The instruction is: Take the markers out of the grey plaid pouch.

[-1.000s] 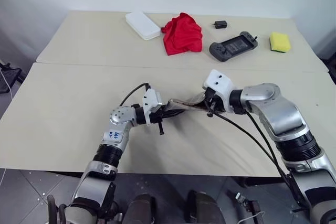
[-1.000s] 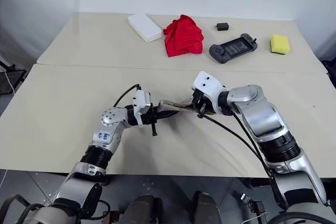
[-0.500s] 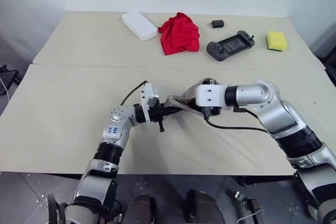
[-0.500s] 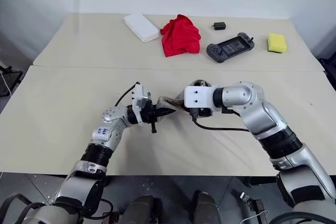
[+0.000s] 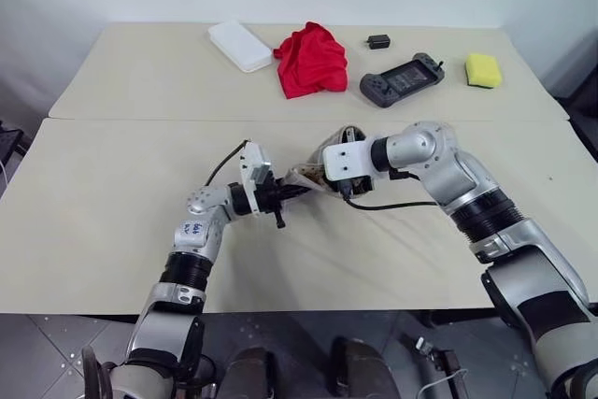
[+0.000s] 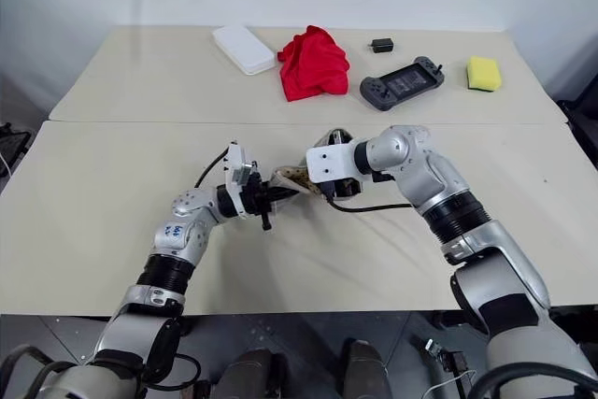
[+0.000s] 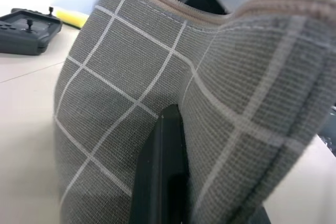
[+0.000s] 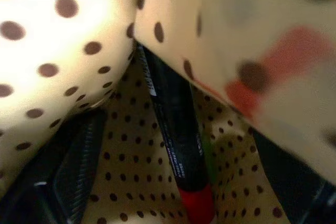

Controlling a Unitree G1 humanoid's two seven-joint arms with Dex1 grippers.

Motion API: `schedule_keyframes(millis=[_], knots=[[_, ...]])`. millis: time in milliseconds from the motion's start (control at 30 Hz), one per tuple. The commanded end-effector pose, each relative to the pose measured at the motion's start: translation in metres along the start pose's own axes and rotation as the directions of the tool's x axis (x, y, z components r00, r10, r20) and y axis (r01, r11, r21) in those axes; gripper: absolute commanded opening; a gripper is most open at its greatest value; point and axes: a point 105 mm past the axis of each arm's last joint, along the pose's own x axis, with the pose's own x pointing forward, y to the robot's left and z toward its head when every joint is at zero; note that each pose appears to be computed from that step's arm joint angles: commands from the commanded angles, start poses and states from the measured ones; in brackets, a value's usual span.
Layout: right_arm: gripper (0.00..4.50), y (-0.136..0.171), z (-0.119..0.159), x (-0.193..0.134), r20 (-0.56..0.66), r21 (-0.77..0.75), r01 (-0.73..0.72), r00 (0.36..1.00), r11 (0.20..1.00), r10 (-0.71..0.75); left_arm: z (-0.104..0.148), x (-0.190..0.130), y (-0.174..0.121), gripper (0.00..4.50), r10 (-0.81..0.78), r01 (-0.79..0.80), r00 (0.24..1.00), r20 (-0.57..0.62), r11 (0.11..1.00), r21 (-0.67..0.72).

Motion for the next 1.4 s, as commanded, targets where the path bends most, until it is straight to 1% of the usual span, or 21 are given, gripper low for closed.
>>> schedule_keyframes(millis=[33,67,100,167,200,300,333,400,433,467,533,633,700,767,867,933,967,1167,1267,1333,1400], knots=[[4.49,0.005,-0.028,0.011,-0.132,0.057,0.072,0.989,0.996,-0.064,0.028,0.011,-0.011,0.0,-0.086,0.079,0.991,0.098,0.994,0.07],[4.49,0.004,-0.032,0.012,-0.156,0.067,0.083,0.985,0.994,-0.072,0.028,0.011,-0.011,0.0,-0.086,0.08,0.992,0.097,0.994,0.07],[4.49,0.005,-0.033,0.013,-0.154,0.119,0.087,0.986,0.989,-0.069,0.028,0.01,-0.012,0.0,-0.086,0.079,0.992,0.097,0.995,0.068],[4.49,0.007,-0.027,0.019,-0.088,0.353,0.093,0.994,0.931,-0.066,0.028,0.01,-0.012,0.0,-0.086,0.079,0.992,0.095,0.995,0.068],[4.49,0.007,-0.028,0.02,-0.081,0.408,0.097,0.994,0.908,-0.07,0.028,0.01,-0.012,0.0,-0.086,0.08,0.992,0.094,0.995,0.067],[4.49,0.007,-0.033,0.02,-0.078,0.493,0.105,0.994,0.864,-0.077,0.027,0.008,-0.012,0.0,-0.086,0.08,0.992,0.092,0.995,0.064],[4.49,0.005,-0.035,0.018,-0.097,0.436,0.125,0.991,0.891,-0.092,0.027,0.008,-0.013,0.0,-0.086,0.081,0.992,0.09,0.995,0.063],[4.49,0.0,-0.036,0.015,-0.141,0.161,0.149,0.982,0.976,-0.126,0.027,0.006,-0.012,0.0,-0.086,0.081,0.993,0.087,0.995,0.058],[4.49,-0.001,-0.035,0.015,-0.151,0.022,0.143,0.979,0.989,-0.139,0.027,0.006,-0.012,0.0,-0.084,0.08,0.993,0.088,0.995,0.055],[4.49,-0.001,-0.035,0.016,-0.153,-0.029,0.14,0.978,0.99,-0.143,0.027,0.005,-0.012,0.0,-0.083,0.079,0.993,0.087,0.995,0.053],[4.49,0.001,-0.036,0.018,-0.146,-0.039,0.132,0.98,0.991,-0.136,0.028,0.005,-0.012,0.0,-0.082,0.078,0.993,0.087,0.996,0.053],[3.88,0.01,-0.031,0.025,-0.115,-0.07,0.101,0.987,0.992,-0.109,0.034,0.005,-0.008,0.0,-0.066,0.061,0.992,0.108,0.997,0.043],[3.14,0.011,-0.03,0.026,-0.109,-0.101,0.092,0.989,0.991,-0.103,0.035,0.004,-0.007,0.0,-0.063,0.059,0.992,0.109,0.997,0.042],[2.51,0.009,-0.03,0.025,-0.1,-0.105,0.106,0.988,0.989,-0.117,0.035,0.004,-0.006,0.0,-0.062,0.057,0.992,0.111,0.997,0.041],[1.4,0.004,-0.03,0.023,-0.088,-0.125,0.128,0.986,0.984,-0.14,0.036,0.003,-0.005,0.0,-0.056,0.051,0.992,0.113,0.998,0.04],[0.8,0.002,-0.032,0.019,-0.087,-0.128,0.135,0.985,0.983,-0.147,0.036,0.002,-0.005,0.0,-0.051,0.047,0.992,0.114,0.998,0.039],[0.62,0.002,-0.033,0.018,-0.088,-0.126,0.132,0.986,0.983,-0.144,0.036,0.001,-0.005,0.0,-0.05,0.046,0.992,0.114,0.998,0.039],[0.62,-0.004,-0.032,0.007,-0.057,-0.106,0.156,0.985,0.982,-0.162,0.036,-0.001,-0.003,0.0,-0.037,0.033,0.993,0.115,0.999,0.041],[0.62,-0.01,-0.018,-0.007,0.03,-0.042,0.147,0.989,0.988,-0.146,0.036,-0.003,-0.002,0.0,-0.029,0.024,0.994,0.109,0.999,0.045],[0.62,-0.004,0.0,-0.022,0.168,0.0,0.069,0.983,0.998,-0.068,0.035,-0.006,-0.001,0.0,-0.021,0.016,0.994,0.105,0.999,0.047],[0.62,0.008,0.013,-0.035,0.252,-0.031,-0.019,0.967,0.999,0.027,0.034,-0.008,-0.001,0.0,-0.016,0.011,0.994,0.104,0.999,0.046]])
